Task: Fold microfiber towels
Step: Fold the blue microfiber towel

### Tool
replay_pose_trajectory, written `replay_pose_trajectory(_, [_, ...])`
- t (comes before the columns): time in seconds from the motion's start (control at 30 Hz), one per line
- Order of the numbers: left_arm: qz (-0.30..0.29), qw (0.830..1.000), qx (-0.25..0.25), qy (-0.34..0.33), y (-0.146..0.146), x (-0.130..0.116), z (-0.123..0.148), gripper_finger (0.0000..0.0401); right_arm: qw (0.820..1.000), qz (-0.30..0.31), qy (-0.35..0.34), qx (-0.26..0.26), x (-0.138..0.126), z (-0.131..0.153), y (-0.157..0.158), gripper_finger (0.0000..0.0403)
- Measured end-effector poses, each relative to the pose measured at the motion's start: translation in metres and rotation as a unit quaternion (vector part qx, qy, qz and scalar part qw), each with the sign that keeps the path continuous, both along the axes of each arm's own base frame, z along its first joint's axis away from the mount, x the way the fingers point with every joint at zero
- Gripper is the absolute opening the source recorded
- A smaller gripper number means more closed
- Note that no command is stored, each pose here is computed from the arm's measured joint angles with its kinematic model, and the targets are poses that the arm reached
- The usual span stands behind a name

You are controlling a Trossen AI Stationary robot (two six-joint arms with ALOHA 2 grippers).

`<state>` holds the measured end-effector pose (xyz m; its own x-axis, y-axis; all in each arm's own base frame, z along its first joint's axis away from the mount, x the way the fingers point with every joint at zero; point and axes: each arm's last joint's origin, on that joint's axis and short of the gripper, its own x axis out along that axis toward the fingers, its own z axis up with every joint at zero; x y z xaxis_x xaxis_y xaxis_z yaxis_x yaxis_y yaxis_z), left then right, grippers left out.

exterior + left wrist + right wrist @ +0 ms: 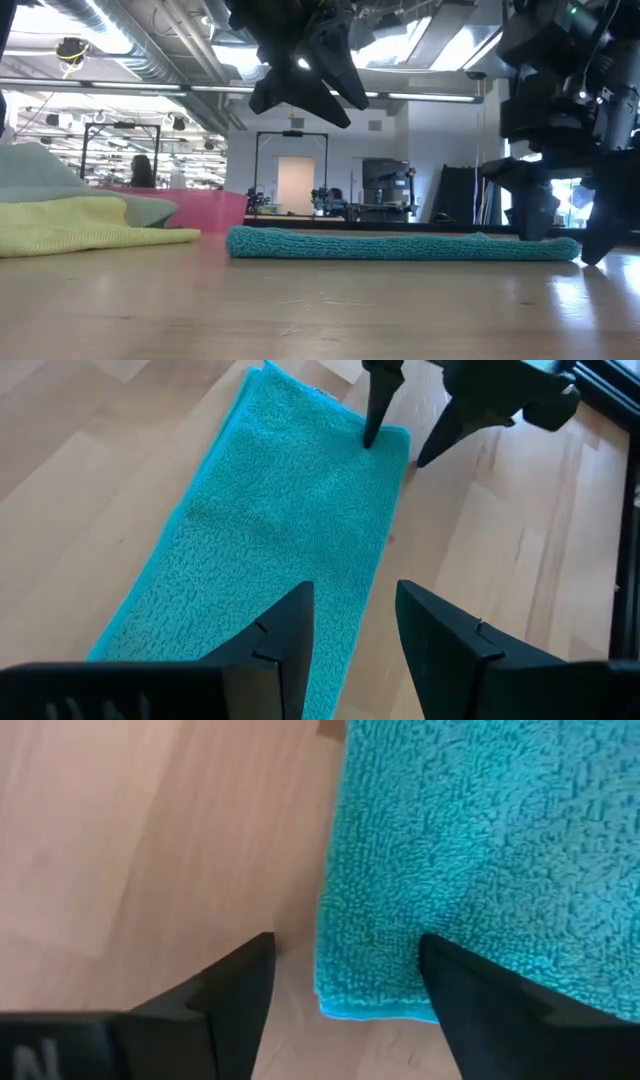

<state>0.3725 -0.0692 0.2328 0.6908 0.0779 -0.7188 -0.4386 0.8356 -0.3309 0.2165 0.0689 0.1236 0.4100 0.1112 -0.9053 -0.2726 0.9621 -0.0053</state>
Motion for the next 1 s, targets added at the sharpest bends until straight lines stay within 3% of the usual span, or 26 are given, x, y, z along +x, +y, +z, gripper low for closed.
replay_pose_trajectory(0.3, [-0.008,1.000,-0.013,0.001,-0.001,0.000,0.000,0.0135,1.000,-0.028,-0.002,-0.007,0.000,0.000,0.000,0.0168])
replay_pose_trajectory(0.5, [-0.008,1.000,-0.015,-0.006,-0.001,0.001,0.001,0.0135,1.000,-0.027,-0.007,-0.011,0.000,0.000,0.002,0.0081])
replay_pose_trajectory(0.63, [-0.012,0.999,-0.012,-0.033,0.002,0.005,0.005,0.0135,0.999,-0.043,-0.007,0.017,0.007,0.007,0.005,0.0015])
replay_pose_trajectory(1.0, [-0.036,0.998,0.020,-0.050,0.022,0.012,0.008,0.0135,0.993,-0.073,-0.063,0.069,0.038,0.041,0.008,0.0008])
